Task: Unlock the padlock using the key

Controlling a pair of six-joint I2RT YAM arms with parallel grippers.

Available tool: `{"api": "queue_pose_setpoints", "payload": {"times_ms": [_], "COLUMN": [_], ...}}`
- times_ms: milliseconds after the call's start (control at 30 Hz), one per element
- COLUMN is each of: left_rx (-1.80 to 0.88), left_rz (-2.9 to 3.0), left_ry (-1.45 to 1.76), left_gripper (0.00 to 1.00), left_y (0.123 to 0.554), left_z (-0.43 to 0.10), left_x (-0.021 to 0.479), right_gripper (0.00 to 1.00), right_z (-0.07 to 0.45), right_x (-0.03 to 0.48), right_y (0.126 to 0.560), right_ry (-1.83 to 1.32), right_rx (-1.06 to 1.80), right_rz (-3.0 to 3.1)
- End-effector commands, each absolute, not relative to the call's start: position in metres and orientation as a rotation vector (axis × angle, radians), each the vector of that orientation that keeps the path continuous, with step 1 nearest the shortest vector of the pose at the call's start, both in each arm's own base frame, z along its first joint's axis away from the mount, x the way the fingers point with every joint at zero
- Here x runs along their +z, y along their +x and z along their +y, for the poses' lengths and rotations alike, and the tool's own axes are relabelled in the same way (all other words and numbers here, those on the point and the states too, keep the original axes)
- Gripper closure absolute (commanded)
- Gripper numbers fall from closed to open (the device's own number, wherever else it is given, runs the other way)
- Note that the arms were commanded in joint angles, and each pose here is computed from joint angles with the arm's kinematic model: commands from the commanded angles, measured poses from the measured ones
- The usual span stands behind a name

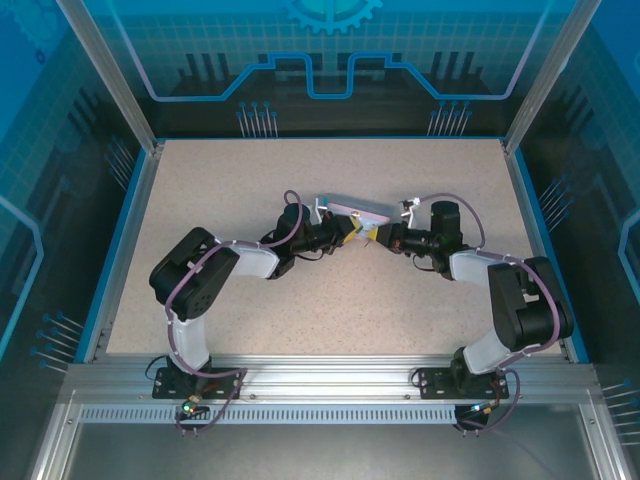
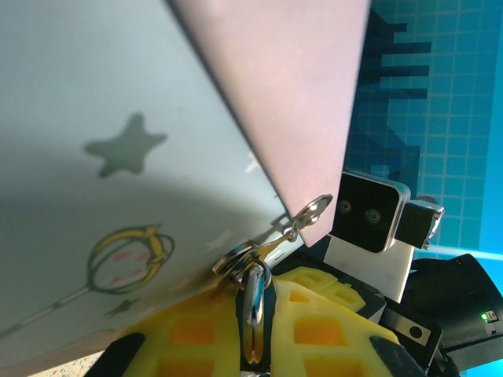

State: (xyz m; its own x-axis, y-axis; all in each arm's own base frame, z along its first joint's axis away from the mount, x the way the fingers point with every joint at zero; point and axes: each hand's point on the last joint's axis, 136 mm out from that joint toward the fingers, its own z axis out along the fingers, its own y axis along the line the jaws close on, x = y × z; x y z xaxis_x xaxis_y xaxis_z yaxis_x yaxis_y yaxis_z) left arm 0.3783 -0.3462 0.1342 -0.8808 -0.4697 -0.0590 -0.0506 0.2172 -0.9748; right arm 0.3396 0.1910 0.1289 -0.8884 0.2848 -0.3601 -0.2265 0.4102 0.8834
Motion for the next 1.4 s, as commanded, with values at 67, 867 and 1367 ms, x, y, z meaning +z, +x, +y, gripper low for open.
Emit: {"api": "queue_pose_setpoints", "payload": {"times_ms": [67, 867, 1367], "left_rx": [-1.762, -1.786, -1.826], "left_rz": [2.126, 2.108, 2.050], "left_ry": [-0.417, -0.419, -0.417], "left_gripper": [1.00, 1.00, 1.00], "left_y": [0.375, 0.376, 0.378], "left_z": [-0.356, -0.360, -0.362], "left_x": [0.147, 0.153, 0.178], "right_gripper": [1.00, 1.00, 1.00], "right_z": [0.186, 0.206, 0.209], "right_x": [0.150, 0.123, 0.112], "right_y": [0.348, 0.350, 0.342], "right_ry": [0.020, 0.024, 0.087], "right_rx": [1.462, 1.469, 1.578], "right_rz": [2.133, 2.213, 2.178]}}
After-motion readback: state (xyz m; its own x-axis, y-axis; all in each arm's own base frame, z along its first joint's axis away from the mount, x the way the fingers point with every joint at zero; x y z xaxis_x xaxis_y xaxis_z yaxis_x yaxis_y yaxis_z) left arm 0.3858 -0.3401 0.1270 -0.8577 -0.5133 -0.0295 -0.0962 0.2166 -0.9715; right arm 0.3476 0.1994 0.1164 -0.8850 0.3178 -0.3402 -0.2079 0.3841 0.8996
